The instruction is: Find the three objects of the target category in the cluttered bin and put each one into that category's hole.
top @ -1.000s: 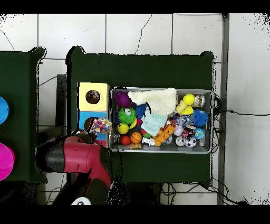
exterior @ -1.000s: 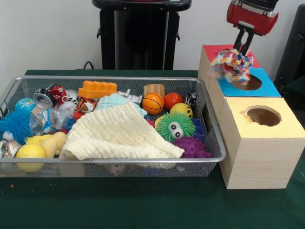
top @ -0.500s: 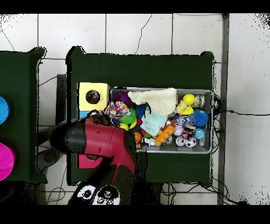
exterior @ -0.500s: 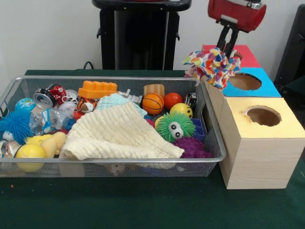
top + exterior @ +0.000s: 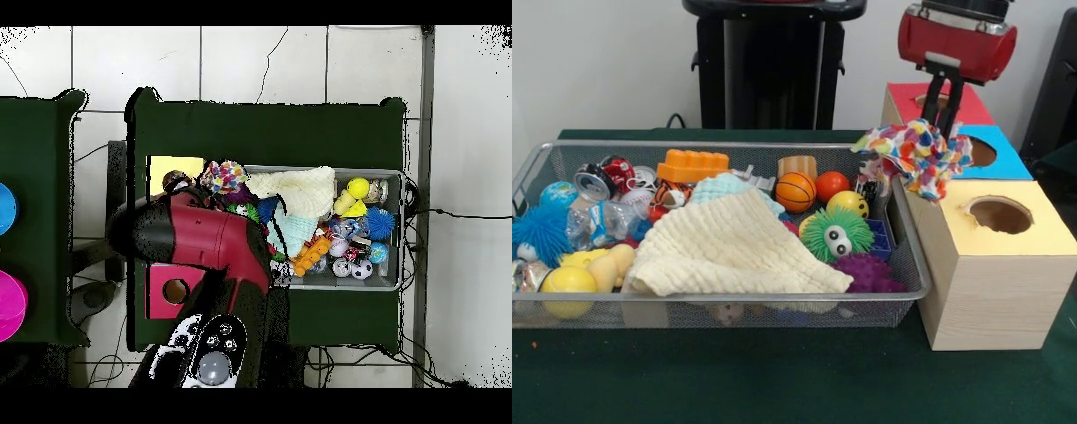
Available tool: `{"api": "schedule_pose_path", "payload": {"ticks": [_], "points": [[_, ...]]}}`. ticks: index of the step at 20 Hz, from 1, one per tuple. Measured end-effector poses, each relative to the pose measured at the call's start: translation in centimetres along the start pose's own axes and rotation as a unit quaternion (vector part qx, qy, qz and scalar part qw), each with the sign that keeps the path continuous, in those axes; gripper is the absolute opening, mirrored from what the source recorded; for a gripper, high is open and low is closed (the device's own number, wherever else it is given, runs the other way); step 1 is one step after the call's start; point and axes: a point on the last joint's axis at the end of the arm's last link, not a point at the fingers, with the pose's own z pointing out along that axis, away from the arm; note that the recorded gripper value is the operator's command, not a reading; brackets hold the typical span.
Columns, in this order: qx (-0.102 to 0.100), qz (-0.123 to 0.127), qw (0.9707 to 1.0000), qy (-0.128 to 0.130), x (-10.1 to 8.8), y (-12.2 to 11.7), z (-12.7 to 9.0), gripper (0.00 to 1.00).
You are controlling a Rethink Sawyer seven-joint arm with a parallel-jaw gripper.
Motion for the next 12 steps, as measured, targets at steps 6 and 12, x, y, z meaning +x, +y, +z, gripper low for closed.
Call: {"api": "schedule_pose_path", "payload": {"ticks": [6, 12], "points": [[-0.011, -0.024, 0.9996, -0.007, 0.7, 3.1, 0.8, 0.00], [-0.018, -0.044, 0.9988, -0.013, 1.8, 5.5, 1.3, 0.00]]}}
